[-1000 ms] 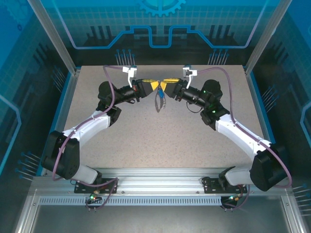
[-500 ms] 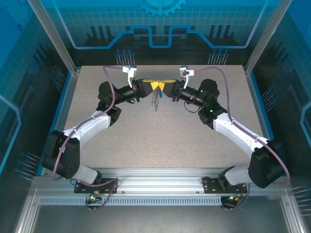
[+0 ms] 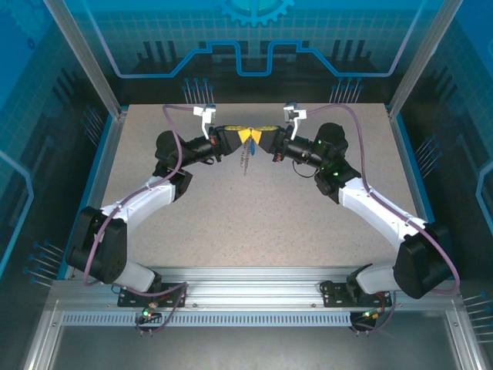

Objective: Put the keys on the keyring

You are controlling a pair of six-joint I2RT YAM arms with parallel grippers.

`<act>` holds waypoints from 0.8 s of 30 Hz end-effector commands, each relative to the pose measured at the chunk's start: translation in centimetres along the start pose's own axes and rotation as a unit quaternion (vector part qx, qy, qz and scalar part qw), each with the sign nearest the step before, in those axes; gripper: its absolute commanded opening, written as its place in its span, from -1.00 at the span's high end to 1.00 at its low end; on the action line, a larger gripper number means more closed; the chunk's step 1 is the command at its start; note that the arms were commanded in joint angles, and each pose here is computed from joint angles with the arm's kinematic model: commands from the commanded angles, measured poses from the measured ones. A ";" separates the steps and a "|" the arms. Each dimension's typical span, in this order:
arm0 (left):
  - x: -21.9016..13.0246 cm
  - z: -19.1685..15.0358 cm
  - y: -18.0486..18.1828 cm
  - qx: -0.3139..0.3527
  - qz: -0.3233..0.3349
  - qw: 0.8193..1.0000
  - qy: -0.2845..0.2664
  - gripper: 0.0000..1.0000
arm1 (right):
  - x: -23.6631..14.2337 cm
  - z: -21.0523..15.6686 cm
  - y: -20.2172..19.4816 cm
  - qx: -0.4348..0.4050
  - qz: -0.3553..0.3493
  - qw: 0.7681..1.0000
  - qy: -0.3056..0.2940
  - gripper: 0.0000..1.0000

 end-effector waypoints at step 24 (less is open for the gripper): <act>-1.2 2.3 -1.3 0.073 -0.040 0.987 0.141 0.03 | -1.1 1.9 0.2 -0.064 0.065 0.982 0.164 1.00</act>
Point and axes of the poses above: each hand's point on the last joint's axis, 136 mm out from that joint toward the fingers, its own x axis out along the fingers, its own y axis along the line the jaws close on, z = x × y, the point moved 8 cm from there along -x, back along the fingers, and after that the axes turned 3 degrees about x, right-handed, at the moved point
